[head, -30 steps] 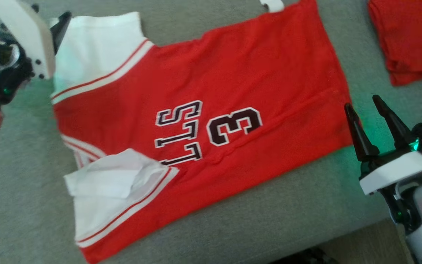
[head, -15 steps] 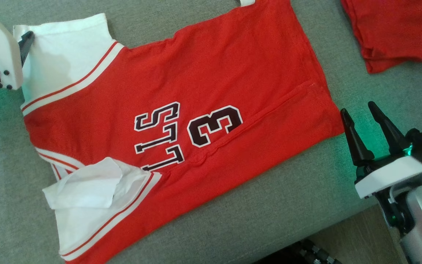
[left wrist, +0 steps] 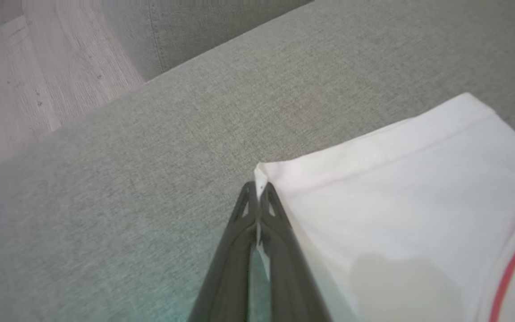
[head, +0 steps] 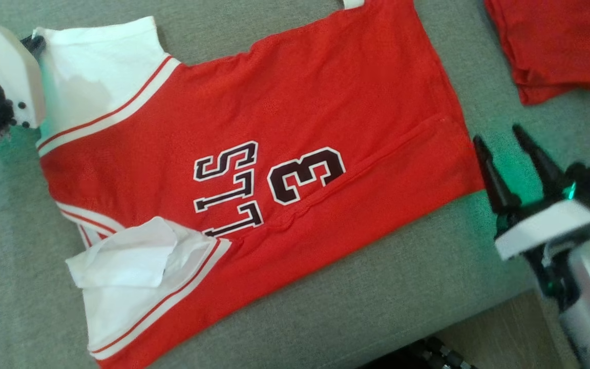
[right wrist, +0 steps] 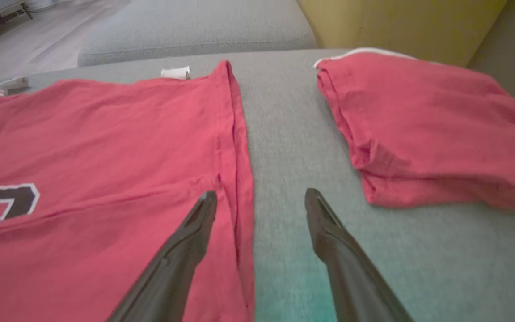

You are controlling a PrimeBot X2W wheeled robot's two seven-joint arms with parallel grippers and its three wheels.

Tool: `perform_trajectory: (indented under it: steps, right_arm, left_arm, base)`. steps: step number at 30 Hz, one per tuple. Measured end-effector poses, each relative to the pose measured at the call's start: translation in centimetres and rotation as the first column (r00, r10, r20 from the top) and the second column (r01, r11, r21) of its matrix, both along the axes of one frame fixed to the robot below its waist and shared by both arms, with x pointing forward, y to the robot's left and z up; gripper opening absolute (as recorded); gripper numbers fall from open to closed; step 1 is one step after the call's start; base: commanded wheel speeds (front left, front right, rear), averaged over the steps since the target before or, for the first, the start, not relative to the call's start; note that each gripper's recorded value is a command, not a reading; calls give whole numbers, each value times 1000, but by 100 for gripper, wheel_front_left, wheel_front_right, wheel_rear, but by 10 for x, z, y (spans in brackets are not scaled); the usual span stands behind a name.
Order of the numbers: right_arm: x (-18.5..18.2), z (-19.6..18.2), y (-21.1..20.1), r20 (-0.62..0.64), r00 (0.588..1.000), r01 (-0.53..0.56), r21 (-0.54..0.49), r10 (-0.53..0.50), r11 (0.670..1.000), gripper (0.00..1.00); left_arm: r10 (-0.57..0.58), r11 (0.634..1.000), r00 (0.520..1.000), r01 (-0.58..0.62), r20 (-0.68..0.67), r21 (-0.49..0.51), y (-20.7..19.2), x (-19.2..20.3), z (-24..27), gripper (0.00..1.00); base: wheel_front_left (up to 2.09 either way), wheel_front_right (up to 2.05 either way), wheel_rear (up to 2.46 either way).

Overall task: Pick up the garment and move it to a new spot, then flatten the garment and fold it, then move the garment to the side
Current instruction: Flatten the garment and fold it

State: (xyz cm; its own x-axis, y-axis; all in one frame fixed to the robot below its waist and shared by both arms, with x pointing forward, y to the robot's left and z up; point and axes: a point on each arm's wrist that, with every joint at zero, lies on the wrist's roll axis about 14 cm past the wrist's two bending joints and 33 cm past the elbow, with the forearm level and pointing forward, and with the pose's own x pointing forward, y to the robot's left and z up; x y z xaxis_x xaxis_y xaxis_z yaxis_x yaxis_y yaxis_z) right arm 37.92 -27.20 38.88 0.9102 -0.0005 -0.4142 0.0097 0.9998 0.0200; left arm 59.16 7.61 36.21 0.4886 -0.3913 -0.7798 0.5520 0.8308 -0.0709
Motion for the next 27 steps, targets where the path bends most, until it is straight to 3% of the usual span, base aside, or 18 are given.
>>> perform_trajectory:
  steps: [6,14,17,27]
  right_arm:
    - [55,24,6,21,997,-71,-24,72,997,100]
    - [108,9,38,-189,970,-153,15,153,988,100]
    - [123,3,45,-294,940,-181,3,174,984,100]
    - [149,-8,28,-417,902,-177,-122,112,977,100]
  left_arm:
    - [-13,1000,998,14,55,-18,-2,-3,12,0]
    - [-26,1000,997,25,74,8,8,-8,17,0]
    - [-34,999,995,33,90,15,10,-8,22,0]
    - [-67,997,992,62,103,47,20,-16,28,0]
  base:
    - [0,0,0]
    - [0,0,0]
    - [0,0,0]
    - [0,0,0]
